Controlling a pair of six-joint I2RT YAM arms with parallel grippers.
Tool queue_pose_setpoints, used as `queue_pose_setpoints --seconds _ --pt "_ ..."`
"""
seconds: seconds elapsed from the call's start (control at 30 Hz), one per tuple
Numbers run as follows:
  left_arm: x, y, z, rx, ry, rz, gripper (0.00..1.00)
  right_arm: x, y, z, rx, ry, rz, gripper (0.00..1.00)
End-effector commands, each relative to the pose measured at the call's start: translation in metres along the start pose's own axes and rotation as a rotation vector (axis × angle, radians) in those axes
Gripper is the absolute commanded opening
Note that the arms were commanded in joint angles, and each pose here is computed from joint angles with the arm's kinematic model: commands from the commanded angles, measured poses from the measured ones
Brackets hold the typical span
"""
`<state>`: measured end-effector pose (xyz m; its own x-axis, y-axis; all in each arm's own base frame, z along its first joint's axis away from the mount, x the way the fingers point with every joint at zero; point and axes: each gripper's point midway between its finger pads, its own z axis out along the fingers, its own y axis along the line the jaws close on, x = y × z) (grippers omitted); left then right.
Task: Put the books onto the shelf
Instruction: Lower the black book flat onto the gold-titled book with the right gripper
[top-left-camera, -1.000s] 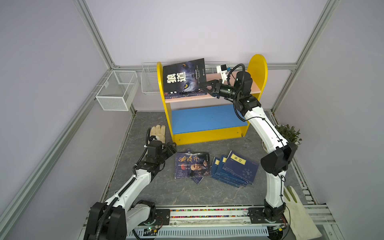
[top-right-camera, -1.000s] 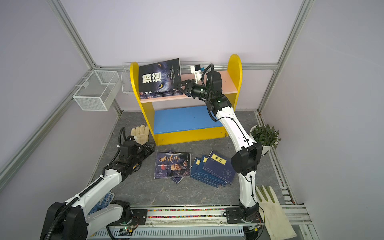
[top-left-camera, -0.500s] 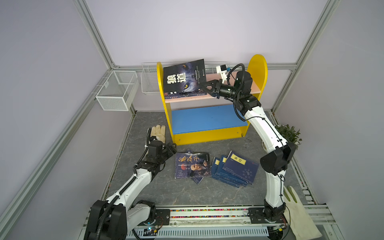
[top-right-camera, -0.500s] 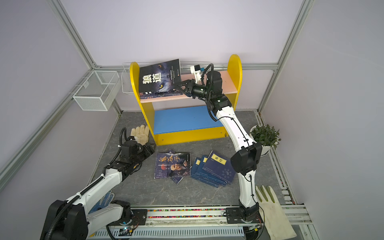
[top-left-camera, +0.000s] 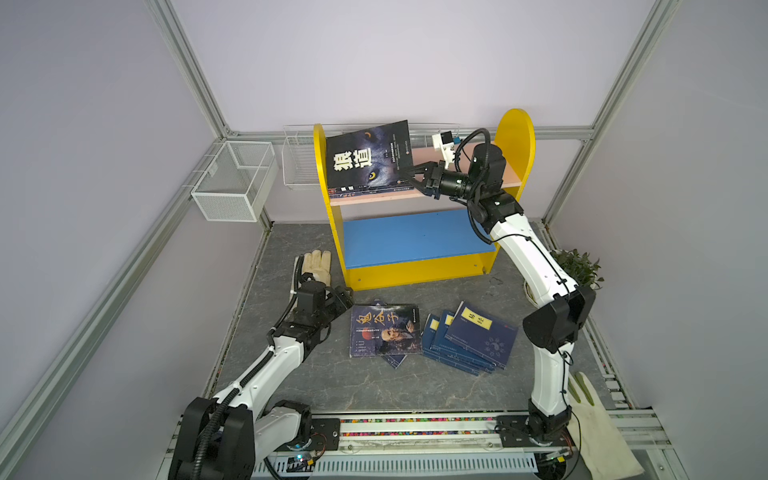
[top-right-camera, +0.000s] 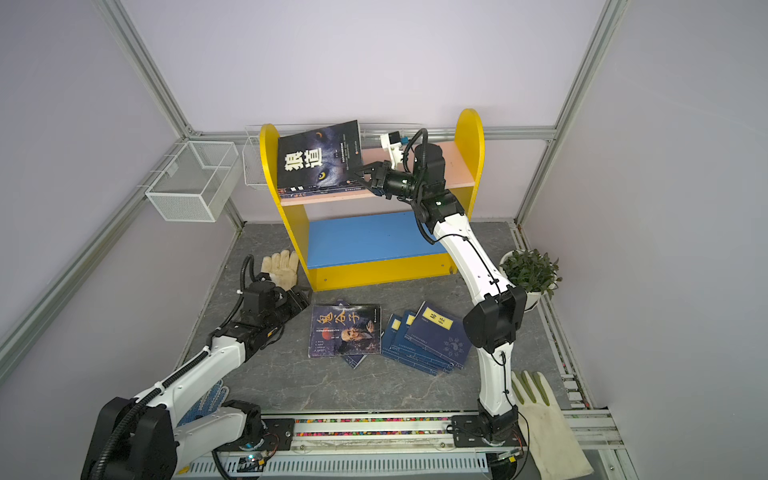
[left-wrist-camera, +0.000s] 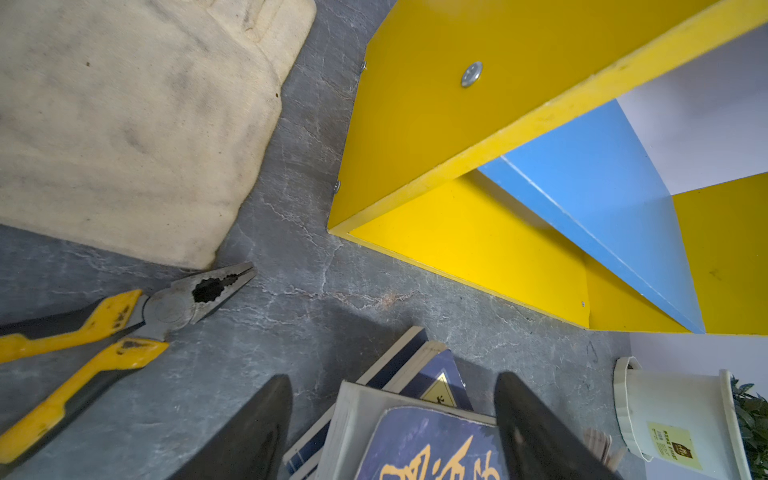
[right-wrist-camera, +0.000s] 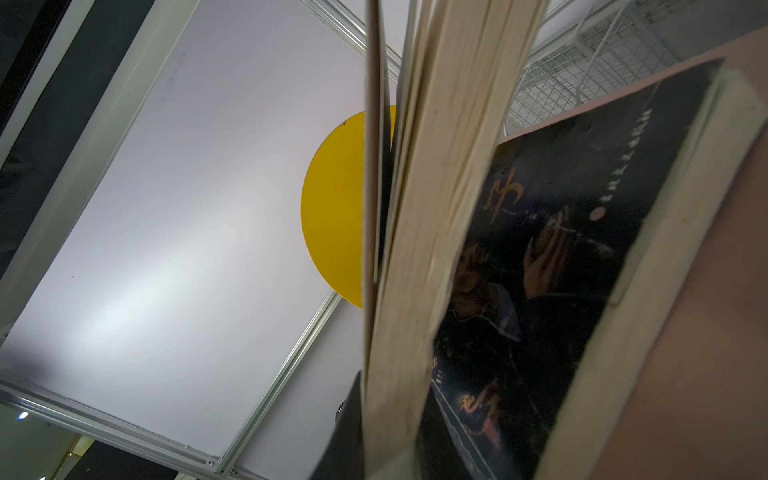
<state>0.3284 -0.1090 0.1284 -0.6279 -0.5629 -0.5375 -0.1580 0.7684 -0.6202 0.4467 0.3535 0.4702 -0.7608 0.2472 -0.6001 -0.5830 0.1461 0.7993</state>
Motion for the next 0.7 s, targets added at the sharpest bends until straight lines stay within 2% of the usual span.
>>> queue_pose_setpoints --seconds 0.0,0.1,0.27,0.4,0.67 --pt "-0.008 -0.006 0.0 0.006 -0.018 0.011 0.77 0.01 0.006 0.004 0.033 0.026 -0.042 0.31" --pt "-0.009 -0.005 -0.001 0.004 -0.022 0.012 0.77 0.013 -0.007 0.003 0.14 0.024 -0.081 0.5" --pt "-0.009 -0.005 -0.001 0.004 -0.022 0.012 0.77 0.018 -0.028 -0.003 0.323 0.019 -0.169 0.74" --pt "-0.008 -0.005 -0.001 0.003 -0.021 0.012 0.76 0.022 -0.043 -0.007 0.457 0.023 -0.243 0.79" --pt "-0.01 -0.004 -0.003 0.003 -0.03 0.01 0.76 0.013 -0.06 -0.018 0.662 -0.016 -0.388 0.78"
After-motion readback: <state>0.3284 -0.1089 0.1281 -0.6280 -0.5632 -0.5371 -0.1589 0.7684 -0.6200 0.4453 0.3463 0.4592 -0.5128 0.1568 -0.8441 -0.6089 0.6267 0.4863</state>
